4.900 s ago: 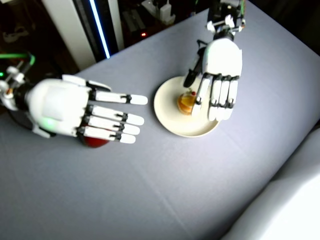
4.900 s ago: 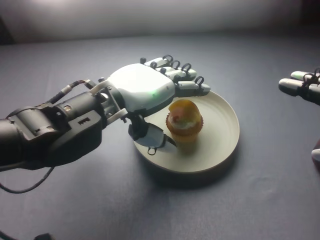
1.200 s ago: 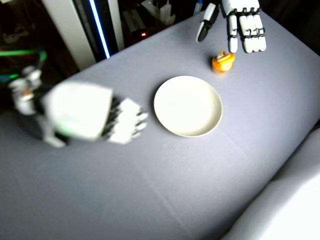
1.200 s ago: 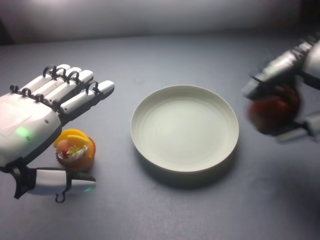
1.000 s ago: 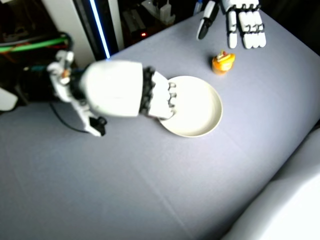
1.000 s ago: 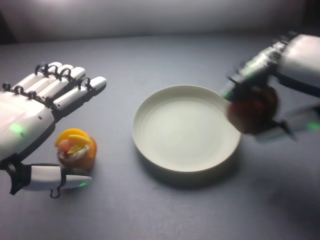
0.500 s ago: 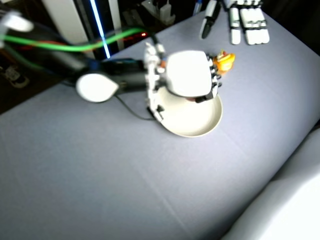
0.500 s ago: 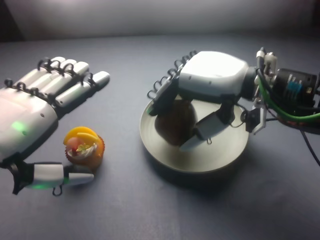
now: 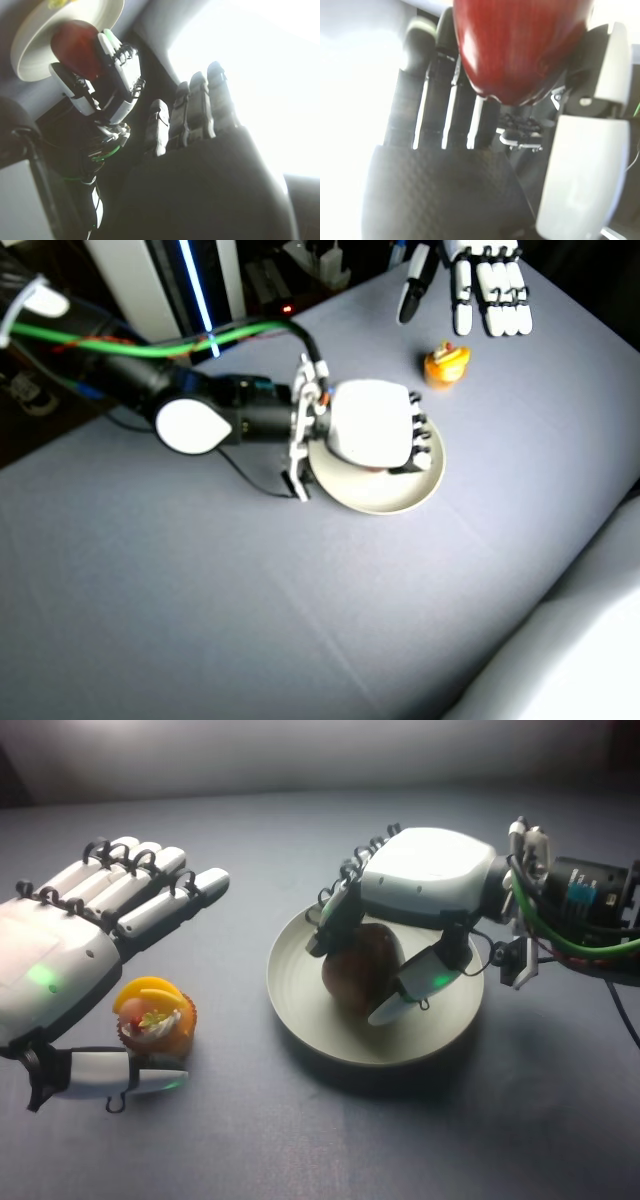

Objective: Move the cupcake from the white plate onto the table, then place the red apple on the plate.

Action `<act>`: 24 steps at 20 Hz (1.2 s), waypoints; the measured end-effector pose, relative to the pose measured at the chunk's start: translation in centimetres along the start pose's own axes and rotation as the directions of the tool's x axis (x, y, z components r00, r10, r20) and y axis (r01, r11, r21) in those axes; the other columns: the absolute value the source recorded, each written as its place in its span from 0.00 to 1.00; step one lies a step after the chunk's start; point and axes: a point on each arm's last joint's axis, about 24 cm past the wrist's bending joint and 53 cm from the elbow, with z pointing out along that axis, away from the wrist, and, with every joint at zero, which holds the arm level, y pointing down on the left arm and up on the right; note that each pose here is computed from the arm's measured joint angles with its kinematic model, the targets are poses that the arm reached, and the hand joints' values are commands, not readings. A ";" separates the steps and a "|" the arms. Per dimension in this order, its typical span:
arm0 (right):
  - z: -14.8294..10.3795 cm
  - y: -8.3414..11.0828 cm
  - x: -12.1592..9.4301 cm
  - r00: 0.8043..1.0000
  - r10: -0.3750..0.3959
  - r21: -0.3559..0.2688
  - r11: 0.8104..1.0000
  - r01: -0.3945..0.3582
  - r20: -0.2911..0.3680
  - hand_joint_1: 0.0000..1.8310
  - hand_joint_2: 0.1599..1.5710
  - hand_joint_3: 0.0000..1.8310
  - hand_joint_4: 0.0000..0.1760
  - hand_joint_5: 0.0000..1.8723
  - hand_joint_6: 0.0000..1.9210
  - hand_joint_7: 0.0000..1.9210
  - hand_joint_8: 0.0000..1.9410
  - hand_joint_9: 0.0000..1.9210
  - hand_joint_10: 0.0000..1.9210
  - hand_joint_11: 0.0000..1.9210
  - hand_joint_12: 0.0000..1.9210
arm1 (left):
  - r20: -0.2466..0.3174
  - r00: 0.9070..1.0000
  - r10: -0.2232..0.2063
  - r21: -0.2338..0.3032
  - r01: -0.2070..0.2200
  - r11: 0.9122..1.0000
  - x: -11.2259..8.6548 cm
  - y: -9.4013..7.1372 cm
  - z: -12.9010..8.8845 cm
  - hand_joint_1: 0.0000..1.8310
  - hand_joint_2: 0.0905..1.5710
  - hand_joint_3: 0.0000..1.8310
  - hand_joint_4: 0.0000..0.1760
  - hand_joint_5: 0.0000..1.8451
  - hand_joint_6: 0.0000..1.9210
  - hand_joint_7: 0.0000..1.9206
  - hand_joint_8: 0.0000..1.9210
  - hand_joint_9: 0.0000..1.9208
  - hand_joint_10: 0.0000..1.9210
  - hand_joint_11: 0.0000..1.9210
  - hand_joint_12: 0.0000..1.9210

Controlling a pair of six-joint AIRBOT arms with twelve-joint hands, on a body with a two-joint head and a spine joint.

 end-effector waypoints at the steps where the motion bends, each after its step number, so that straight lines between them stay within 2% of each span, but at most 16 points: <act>1: 0.0 0.1 0.0 1.000 0.000 -0.003 1.000 0.000 -0.001 0.60 0.53 0.00 0.00 0.40 0.00 0.42 0.08 0.40 0.26 0.24 0.69 | 0.000 1.000 -0.001 -0.001 0.001 1.000 0.0 0.0 0.0 0.45 0.50 0.00 1.00 0.00 0.00 0.00 0.00 0.00 0.00 0.00 0.00; 2: 0.0 0.1 0.2 1.000 -0.002 -0.001 1.000 0.002 -0.006 0.52 0.50 0.00 0.73 0.19 0.00 0.19 0.02 0.23 0.10 0.08 0.60 | 0.000 1.000 0.000 0.002 0.000 1.000 0.0 0.0 0.0 0.44 0.51 0.00 1.00 0.00 0.00 0.00 0.00 0.00 0.00 0.00 0.00; 3: 0.0 -0.2 0.4 1.000 -0.009 0.009 1.000 0.009 -0.014 0.51 0.47 0.00 0.95 0.07 0.00 0.08 0.00 0.14 0.03 0.01 0.52 | -0.002 1.000 0.002 0.005 -0.002 1.000 0.0 -0.1 0.0 0.43 0.50 0.00 1.00 0.00 0.00 0.00 0.00 0.00 0.00 0.00 0.00; 4: 0.0 -0.4 0.5 1.000 -0.008 0.017 1.000 0.009 -0.018 0.50 0.46 0.00 0.99 0.01 0.00 0.04 0.00 0.11 0.01 0.00 0.47 | -0.002 1.000 0.001 0.005 -0.001 1.000 0.1 -0.1 0.0 0.43 0.51 0.00 1.00 0.00 0.00 0.00 0.00 0.00 0.00 0.00 0.00; 6: -0.2 -0.4 0.4 1.000 -0.007 0.018 1.000 0.007 -0.016 0.53 0.46 0.00 1.00 0.00 0.00 0.00 0.00 0.02 0.01 0.00 0.16 | -0.001 1.000 -0.007 0.007 0.007 1.000 0.2 -0.2 0.0 0.43 0.50 0.00 1.00 0.00 0.00 0.00 0.00 0.00 0.00 0.00 0.00; 9: -0.8 -0.2 0.5 1.000 -0.006 0.017 1.000 0.006 -0.023 0.53 0.46 0.00 1.00 0.00 0.00 0.00 0.00 0.00 0.00 0.00 0.02 | 0.004 1.000 -0.010 0.011 0.010 1.000 0.1 -0.3 0.0 0.42 0.51 0.00 1.00 0.00 0.00 0.00 0.00 0.00 0.00 0.00 0.00; 12: -2.4 -0.2 -0.4 0.999 -0.043 0.022 0.999 0.043 -0.017 0.46 0.46 0.00 1.00 0.00 0.00 0.00 0.00 0.00 0.00 0.00 0.00 | 0.012 1.000 -0.014 0.011 0.014 1.000 -0.1 -0.3 0.0 0.41 0.50 0.00 1.00 0.00 0.00 0.00 0.00 0.00 0.00 0.00 0.00; 14: -4.6 -1.3 -1.5 1.000 -0.004 0.042 0.999 0.003 0.020 0.37 0.44 0.00 1.00 0.00 0.00 0.00 0.00 0.00 0.00 0.00 0.00 | 0.015 1.000 -0.026 0.014 0.026 1.000 -0.2 -0.3 -0.2 0.43 0.50 0.00 1.00 0.00 0.00 0.00 0.00 0.00 0.00 0.00 0.00; 16: -7.6 -2.1 -2.9 0.996 0.048 0.053 0.997 -0.053 0.080 0.36 0.43 0.00 1.00 0.00 0.00 0.00 0.00 0.00 0.00 0.00 0.00 | 0.028 0.999 -0.025 0.016 0.025 1.000 -0.7 -0.3 -0.4 0.43 0.48 0.00 1.00 0.00 0.00 0.00 0.00 0.00 0.00 0.00 0.00; 17: -9.1 -2.2 -3.9 0.992 0.053 0.053 0.997 -0.059 0.117 0.41 0.44 0.00 1.00 0.00 0.00 0.00 0.00 0.00 0.00 0.00 0.00 | 0.042 0.999 -0.028 0.012 0.027 1.000 -1.2 -0.2 -0.5 0.43 0.47 0.00 1.00 0.00 0.00 0.00 0.00 0.00 0.00 0.00 0.00; 19: -13.4 -1.2 -7.3 0.969 0.049 0.025 0.998 -0.056 0.241 0.42 0.45 0.00 1.00 0.00 0.00 0.00 0.00 0.00 0.00 0.00 0.00 | 0.077 0.996 -0.036 0.033 0.033 0.999 -2.4 -0.6 -0.9 0.40 0.50 0.00 1.00 0.00 0.00 0.00 0.00 0.00 0.00 0.00 0.00; 20: -15.5 -0.5 -8.8 0.950 0.056 0.004 0.998 -0.060 0.307 0.41 0.44 0.00 1.00 0.00 0.00 0.00 0.00 0.00 0.00 0.00 0.00 | 0.100 0.994 -0.047 0.046 0.043 0.998 -3.1 -0.9 -1.1 0.40 0.49 0.00 1.00 0.00 0.00 0.00 0.00 0.00 0.00 0.01 0.00; 21: -17.3 -0.1 -9.9 0.931 0.070 -0.021 0.998 -0.067 0.357 0.42 0.49 0.00 1.00 0.00 0.00 0.00 0.00 0.00 0.00 0.00 0.00 | 0.115 0.992 -0.054 0.056 0.047 0.997 -3.6 -1.0 -1.5 0.35 0.50 0.00 0.93 0.00 0.00 0.03 0.01 0.03 0.01 0.07 0.03; 22: -18.7 0.1 -10.2 0.915 0.087 -0.036 0.996 -0.079 0.393 0.41 0.51 0.01 1.00 0.00 0.00 0.00 0.00 0.00 0.00 0.00 0.00 | 0.125 0.990 -0.066 0.063 0.058 0.996 -3.9 -1.1 -1.8 0.33 0.52 0.00 0.94 0.00 0.00 0.04 0.00 0.04 0.01 0.06 0.04; 23: -20.3 0.1 -10.0 0.901 0.107 -0.044 0.994 -0.098 0.421 0.40 0.59 0.01 1.00 0.00 0.00 0.00 0.00 0.00 0.00 0.00 0.00 | 0.142 0.986 -0.081 0.075 0.071 0.995 -4.4 -1.3 -2.1 0.31 0.57 0.00 0.90 0.01 0.00 0.04 0.00 0.04 0.00 0.06 0.05; 24: -21.3 0.0 -9.5 0.890 0.127 -0.051 0.992 -0.116 0.437 0.37 0.62 0.00 0.60 0.01 0.00 0.04 0.00 0.06 0.01 0.09 0.04 | 0.156 0.983 -0.095 0.084 0.083 0.993 -4.8 -1.3 -2.3 0.37 0.64 0.01 0.68 0.07 0.01 0.03 0.00 0.02 0.00 0.01 0.01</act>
